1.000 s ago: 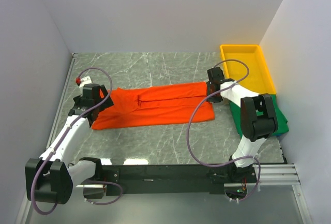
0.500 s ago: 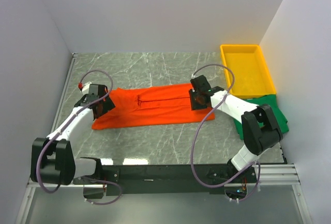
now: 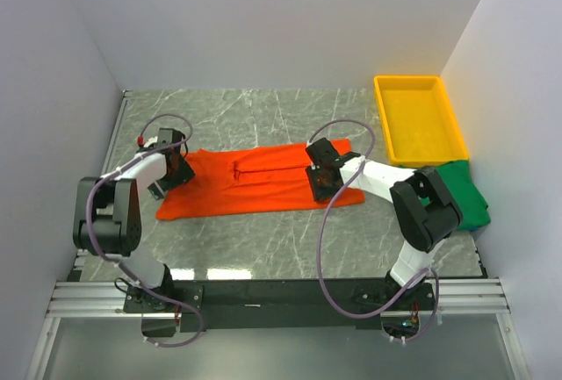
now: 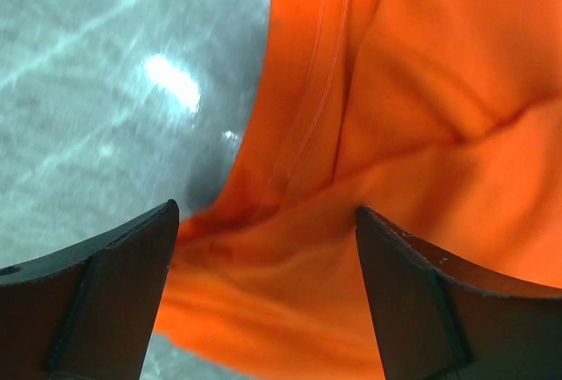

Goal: Fold and stack the t-shirts
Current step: Rotate the tshirt 90 degrees

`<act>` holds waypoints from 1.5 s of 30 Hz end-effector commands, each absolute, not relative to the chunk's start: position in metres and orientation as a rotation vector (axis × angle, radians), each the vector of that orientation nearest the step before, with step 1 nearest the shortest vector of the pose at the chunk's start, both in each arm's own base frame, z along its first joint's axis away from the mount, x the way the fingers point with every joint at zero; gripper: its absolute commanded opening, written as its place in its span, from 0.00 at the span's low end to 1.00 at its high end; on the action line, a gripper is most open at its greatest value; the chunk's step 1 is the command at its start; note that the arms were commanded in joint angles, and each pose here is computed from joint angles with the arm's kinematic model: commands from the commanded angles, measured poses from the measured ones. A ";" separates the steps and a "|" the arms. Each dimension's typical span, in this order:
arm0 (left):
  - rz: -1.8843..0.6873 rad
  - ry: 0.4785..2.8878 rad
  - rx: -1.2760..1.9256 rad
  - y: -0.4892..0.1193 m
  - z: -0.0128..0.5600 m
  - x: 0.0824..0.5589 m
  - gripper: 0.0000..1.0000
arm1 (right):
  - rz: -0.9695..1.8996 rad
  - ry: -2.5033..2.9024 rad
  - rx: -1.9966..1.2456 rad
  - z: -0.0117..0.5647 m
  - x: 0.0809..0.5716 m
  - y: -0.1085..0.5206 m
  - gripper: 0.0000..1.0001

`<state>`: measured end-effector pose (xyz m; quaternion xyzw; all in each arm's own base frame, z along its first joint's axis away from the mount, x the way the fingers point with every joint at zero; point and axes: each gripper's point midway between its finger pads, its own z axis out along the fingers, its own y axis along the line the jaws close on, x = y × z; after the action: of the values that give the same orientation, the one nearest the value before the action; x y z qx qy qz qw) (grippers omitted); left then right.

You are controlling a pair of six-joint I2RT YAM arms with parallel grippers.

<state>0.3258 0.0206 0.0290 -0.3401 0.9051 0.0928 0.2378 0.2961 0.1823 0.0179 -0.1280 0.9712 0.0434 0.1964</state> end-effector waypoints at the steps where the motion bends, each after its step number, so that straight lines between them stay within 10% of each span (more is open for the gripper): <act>1: 0.330 2.465 -0.928 0.032 0.034 0.345 0.87 | 0.136 2.786 -0.410 0.008 0.279 0.193 0.37; 13: 0.427 2.509 -0.829 0.039 0.017 0.422 0.88 | 0.188 2.957 -0.674 -0.022 0.192 0.210 0.37; 30: 0.348 2.227 -0.301 -0.052 0.071 0.585 0.99 | 0.729 2.734 -1.240 0.047 0.096 0.391 0.37; 45: 0.173 2.008 -0.673 -0.053 0.210 0.515 0.99 | 0.315 2.578 -0.974 0.075 0.143 0.300 0.38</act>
<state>0.5443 -0.0483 0.1927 -0.2321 0.8365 0.0913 0.4879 0.1414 0.3179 0.0799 -0.3594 0.9068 0.1351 0.1741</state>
